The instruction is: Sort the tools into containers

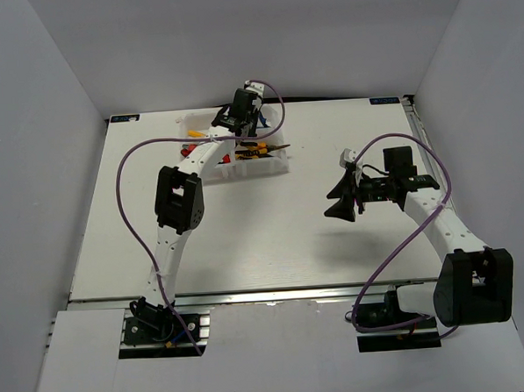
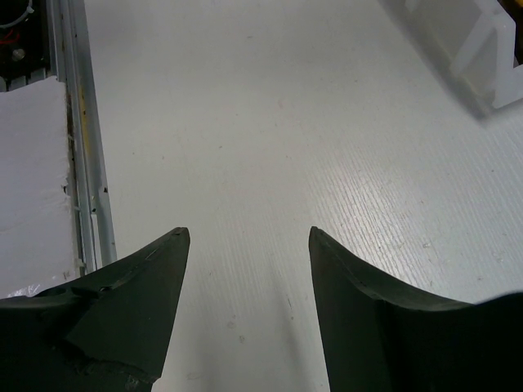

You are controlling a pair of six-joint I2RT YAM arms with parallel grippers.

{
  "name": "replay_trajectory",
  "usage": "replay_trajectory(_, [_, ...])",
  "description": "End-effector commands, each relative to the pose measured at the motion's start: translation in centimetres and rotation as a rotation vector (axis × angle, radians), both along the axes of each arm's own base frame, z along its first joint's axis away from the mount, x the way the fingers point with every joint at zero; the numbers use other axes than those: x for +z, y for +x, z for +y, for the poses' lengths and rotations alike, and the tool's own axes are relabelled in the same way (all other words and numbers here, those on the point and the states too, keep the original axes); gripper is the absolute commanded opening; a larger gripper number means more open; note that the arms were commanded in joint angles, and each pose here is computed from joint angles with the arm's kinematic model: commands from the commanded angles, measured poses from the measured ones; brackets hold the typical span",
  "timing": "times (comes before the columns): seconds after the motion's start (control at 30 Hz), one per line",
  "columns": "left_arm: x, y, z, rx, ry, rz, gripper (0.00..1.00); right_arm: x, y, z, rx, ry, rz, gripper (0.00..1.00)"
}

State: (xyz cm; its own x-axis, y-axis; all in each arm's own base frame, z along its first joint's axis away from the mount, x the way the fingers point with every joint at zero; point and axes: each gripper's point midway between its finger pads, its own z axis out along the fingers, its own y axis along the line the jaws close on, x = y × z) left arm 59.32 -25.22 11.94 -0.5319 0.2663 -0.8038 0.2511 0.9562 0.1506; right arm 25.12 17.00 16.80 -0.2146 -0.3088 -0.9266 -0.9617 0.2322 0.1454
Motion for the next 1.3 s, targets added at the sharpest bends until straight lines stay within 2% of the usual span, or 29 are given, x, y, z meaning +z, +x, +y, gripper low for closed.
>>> replay_trajectory(0.0, [4.5, 0.8, -0.1, 0.021, -0.053, -0.086, 0.37, 0.9, -0.3, 0.1, 0.008, 0.025, -0.023, 0.67])
replay_trajectory(0.1, [6.4, 0.7, -0.1, 0.027, -0.068, -0.122, 0.38, 1.1, -0.3, 0.0, 0.006, 0.023, -0.022, 0.67])
replay_trajectory(0.3, [11.8, -0.2, 1.2, 0.068, -0.104, -0.211, 0.53, 1.6, -0.1, -0.1, -0.001, 0.011, -0.022, 0.67])
replay_trajectory(0.33, [14.2, -0.8, 1.4, 0.072, -0.127, -0.246, 0.64, 1.8, 0.0, -0.1, -0.008, 0.005, -0.022, 0.67])
replay_trajectory(0.43, [15.5, -2.4, 2.2, 0.086, -0.153, -0.248, 0.76, 2.1, 0.6, -0.5, -0.041, -0.016, -0.022, 0.68])
replay_trajectory(0.47, [18.3, -3.4, 2.5, 0.086, -0.205, -0.285, 0.87, 2.4, 0.8, -0.5, -0.051, -0.021, -0.028, 0.69])
replay_trajectory(0.5, [18.8, -4.2, 2.6, 0.082, -0.225, -0.286, 0.98, 2.7, 1.2, -0.7, -0.075, -0.021, -0.019, 0.80])
replay_trajectory(0.53, [17.0, -5.2, 2.9, 0.081, -0.219, -0.242, 0.98, 2.8, 1.6, -0.9, -0.102, -0.038, -0.020, 0.89])
replay_trajectory(0.57, [19.7, -6.8, 3.3, 0.084, -0.275, -0.278, 0.98, 3.3, 2.1, -1.1, -0.124, -0.042, -0.029, 0.89])
replay_trajectory(0.6, [19.8, -7.9, 3.4, 0.073, -0.300, -0.271, 0.98, 3.6, 2.4, -1.3, -0.145, -0.044, -0.030, 0.89])
replay_trajectory(0.63, [16.7, -9.3, 3.8, 0.070, -0.287, -0.208, 0.98, 3.9, 3.0, -1.6, -0.196, -0.050, -0.021, 0.89])
replay_trajectory(0.67, [19.7, -11.3, 4.3, 0.063, -0.355, -0.260, 0.98, 4.5, 3.7, -1.8, -0.230, -0.051, -0.024, 0.90])
replay_trajectory(0.73, [19.5, -13.8, 4.7, 0.040, -0.408, -0.254, 0.98, 5.1, 4.7, -2.6, -0.303, -0.081, -0.011, 0.89])
replay_trajectory(0.77, [16.8, -15.4, 5.0, 0.044, -0.426, -0.215, 0.98, 5.4, 5.2, -2.9, -0.341, -0.092, -0.004, 0.89])
replay_trajectory(0.8, [19.2, -17.5, 5.7, 0.032, -0.475, -0.264, 0.98, 6.3, 6.1, -3.4, -0.391, -0.098, -0.013, 0.89])
replay_trajectory(0.83, [19.3, -18.5, 6.2, 0.037, -0.495, -0.268, 0.98, 6.4, 7.1, -4.3, -0.485, -0.117, 0.006, 0.89])
replay_trajectory(0.87, [17.4, -19.9, 6.8, 0.054, -0.501, -0.232, 0.98, 6.6, 7.6, -4.8, -0.526, -0.130, 0.012, 0.89])
replay_trajectory(0.9, [19.3, -21.7, 7.6, 0.048, -0.540, -0.273, 0.98, 7.6, 8.4, -5.5, -0.578, -0.148, -0.003, 0.89])
replay_trajectory(0.97, [17.8, -23.8, 8.5, 0.068, -0.570, -0.254, 0.98, 7.9, 8.0, -6.0, -0.588, -0.177, 0.013, 0.89])
replay_trajectory(1.03, [19.0, -26.2, 9.8, 0.074, -0.611, -0.289, 0.98, 9.0, 7.5, -6.3, -0.594, -0.179, -0.011, 0.89])
replay_trajectory(1.13, [18.6, -28.8, 11.4, 0.112, -0.647, -0.299, 0.98, 9.6, 6.0, -6.6, -0.589, -0.180, -0.067, 0.89])
replay_trajectory(1.2, [17.4, -29.9, 12.0, 0.129, -0.659, -0.290, 0.98, 10.7, 5.4, -7.1, -0.622, -0.167, -0.134, 0.89])
replay_trajectory(1.27, [17.8, -30.9, 12.7, 0.137, -0.680, -0.318, 0.98, 10.1, 5.1, -7.6, -0.679, -0.160, -0.125, 0.89])
